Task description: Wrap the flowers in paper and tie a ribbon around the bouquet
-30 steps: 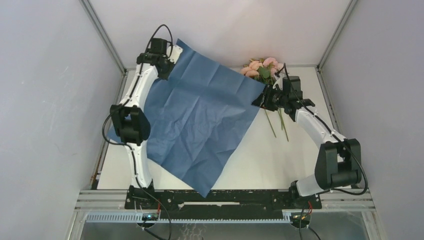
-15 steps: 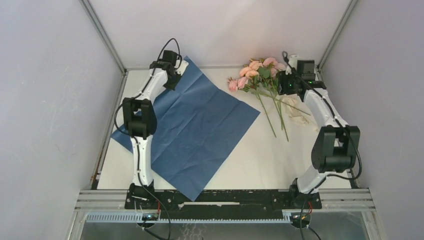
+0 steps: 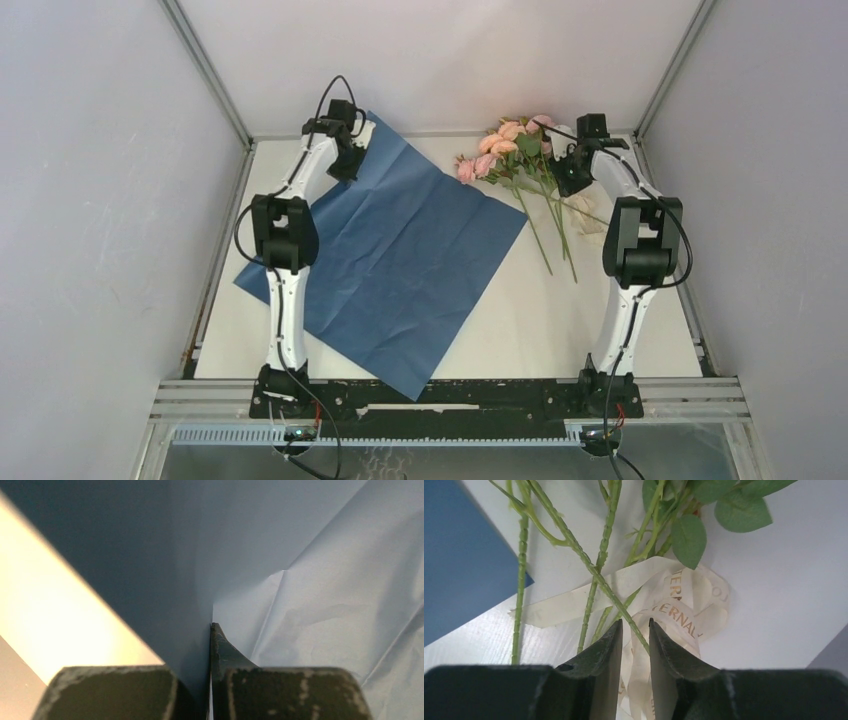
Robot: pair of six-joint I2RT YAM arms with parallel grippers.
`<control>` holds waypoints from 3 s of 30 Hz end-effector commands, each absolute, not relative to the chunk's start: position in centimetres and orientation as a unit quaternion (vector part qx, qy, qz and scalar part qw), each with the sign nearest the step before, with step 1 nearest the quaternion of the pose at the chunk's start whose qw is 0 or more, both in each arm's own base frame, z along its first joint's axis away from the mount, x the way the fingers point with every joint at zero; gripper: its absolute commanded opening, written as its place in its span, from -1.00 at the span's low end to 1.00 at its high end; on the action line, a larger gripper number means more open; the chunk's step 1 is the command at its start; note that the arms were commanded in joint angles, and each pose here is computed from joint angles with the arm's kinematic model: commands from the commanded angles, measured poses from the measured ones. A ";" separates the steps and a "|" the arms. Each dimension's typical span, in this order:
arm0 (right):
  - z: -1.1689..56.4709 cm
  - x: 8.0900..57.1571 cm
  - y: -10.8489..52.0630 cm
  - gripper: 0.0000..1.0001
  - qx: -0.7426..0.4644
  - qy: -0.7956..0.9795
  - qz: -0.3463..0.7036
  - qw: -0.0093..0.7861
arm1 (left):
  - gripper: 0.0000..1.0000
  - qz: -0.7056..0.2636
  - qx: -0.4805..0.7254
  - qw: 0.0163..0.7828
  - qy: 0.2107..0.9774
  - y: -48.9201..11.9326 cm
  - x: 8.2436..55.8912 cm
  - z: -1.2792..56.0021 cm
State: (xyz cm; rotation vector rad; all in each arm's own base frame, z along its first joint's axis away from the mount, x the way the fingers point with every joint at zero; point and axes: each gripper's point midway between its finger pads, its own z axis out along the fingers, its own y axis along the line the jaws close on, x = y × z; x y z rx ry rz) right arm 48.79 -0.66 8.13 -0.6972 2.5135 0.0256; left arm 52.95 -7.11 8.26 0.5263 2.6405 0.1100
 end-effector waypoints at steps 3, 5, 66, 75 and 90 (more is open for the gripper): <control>7.5 49.4 -1.0 -0.32 -0.290 0.924 0.000 0.251 | -1.00 0.026 0.168 0.222 0.960 -7.8 53.0 8.5; 7.0 49.3 -0.7 -0.32 -0.300 0.922 0.002 0.245 | -1.00 0.005 0.158 0.209 0.965 -8.4 52.1 7.6; 19.9 38.9 36.1 -1.00 -0.031 0.846 0.391 0.360 | 1.00 0.161 0.104 0.332 0.924 2.5 49.8 21.2; 12.2 39.2 36.4 -0.22 -0.098 0.909 0.288 0.286 | 1.00 0.137 0.131 0.284 0.940 3.4 43.4 17.6; 9.1 50.4 12.4 0.39 -0.067 0.953 0.079 0.284 | 1.00 0.099 0.146 0.234 0.956 2.7 39.5 13.9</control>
